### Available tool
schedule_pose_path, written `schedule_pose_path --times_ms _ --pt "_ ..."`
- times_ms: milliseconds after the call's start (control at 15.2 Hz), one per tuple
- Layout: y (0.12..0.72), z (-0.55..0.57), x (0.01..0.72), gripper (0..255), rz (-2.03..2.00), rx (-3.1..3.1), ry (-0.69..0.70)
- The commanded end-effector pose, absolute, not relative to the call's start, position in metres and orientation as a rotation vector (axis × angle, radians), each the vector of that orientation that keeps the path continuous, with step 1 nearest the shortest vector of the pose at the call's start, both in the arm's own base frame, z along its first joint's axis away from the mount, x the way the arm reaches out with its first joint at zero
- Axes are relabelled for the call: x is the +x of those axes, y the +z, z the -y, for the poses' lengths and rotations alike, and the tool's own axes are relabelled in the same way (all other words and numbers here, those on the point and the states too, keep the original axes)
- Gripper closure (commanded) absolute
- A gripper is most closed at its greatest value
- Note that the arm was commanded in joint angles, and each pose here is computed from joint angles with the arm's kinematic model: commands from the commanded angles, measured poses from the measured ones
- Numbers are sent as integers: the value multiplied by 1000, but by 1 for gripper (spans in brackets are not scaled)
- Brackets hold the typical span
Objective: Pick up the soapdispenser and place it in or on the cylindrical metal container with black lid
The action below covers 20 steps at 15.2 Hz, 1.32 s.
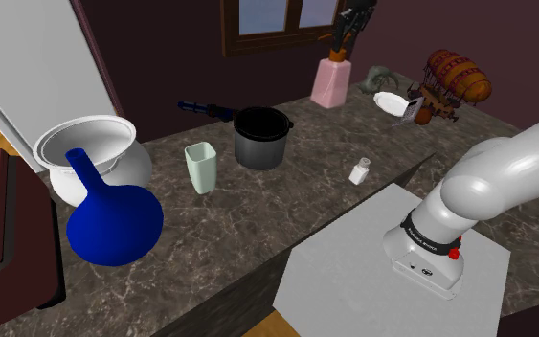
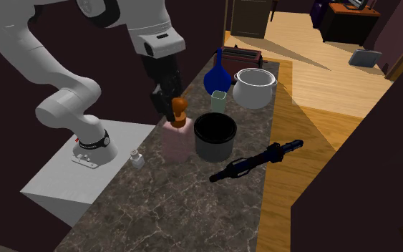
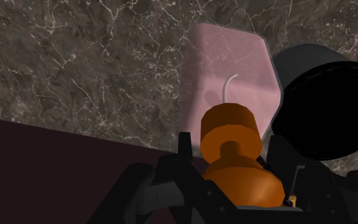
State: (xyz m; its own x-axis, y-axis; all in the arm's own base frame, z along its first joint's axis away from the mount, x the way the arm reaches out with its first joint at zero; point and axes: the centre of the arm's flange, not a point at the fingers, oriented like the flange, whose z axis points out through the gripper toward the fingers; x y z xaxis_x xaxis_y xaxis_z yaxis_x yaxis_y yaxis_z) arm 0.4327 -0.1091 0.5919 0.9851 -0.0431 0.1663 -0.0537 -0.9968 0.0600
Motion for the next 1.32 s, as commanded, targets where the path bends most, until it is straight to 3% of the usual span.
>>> schedule_pose_path --times_ms 0,264,1254 --pt "602 110 433 255 75 3066 254" --pt "623 110 433 255 75 3066 254" --pt "694 -56 514 255 75 3066 254"
